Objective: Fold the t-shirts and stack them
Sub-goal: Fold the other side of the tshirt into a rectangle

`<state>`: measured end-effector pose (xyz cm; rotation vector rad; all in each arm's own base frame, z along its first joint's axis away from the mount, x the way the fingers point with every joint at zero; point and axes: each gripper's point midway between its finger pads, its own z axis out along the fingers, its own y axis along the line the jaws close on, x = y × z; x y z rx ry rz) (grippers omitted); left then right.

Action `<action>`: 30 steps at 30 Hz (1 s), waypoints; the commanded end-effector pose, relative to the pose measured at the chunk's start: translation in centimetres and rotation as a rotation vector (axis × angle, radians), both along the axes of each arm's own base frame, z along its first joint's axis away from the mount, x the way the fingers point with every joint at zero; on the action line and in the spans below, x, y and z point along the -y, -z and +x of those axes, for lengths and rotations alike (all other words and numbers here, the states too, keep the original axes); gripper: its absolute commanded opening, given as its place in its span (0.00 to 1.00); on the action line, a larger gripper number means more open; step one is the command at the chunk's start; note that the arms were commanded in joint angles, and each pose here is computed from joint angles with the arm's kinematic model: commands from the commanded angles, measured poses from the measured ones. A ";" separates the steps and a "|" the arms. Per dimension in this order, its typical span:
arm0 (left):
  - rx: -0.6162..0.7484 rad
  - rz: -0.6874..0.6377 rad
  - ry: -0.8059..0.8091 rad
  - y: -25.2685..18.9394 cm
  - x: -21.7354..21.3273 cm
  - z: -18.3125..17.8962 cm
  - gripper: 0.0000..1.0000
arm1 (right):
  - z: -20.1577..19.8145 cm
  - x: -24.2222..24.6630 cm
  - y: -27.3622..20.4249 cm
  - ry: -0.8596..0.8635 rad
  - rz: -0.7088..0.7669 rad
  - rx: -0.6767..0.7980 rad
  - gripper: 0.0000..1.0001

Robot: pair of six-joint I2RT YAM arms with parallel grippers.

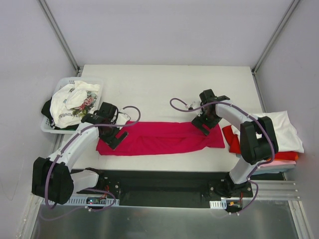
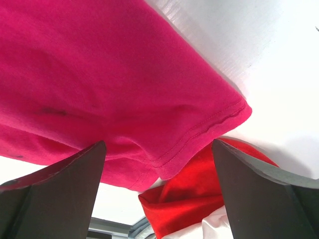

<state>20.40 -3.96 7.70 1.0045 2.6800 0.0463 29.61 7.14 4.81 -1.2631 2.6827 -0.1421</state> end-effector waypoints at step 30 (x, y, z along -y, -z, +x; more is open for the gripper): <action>-0.203 -0.011 0.038 2.8 2.5 4.8 0.99 | -0.6 -1.1 0.7 -0.026 0.048 -0.069 0.99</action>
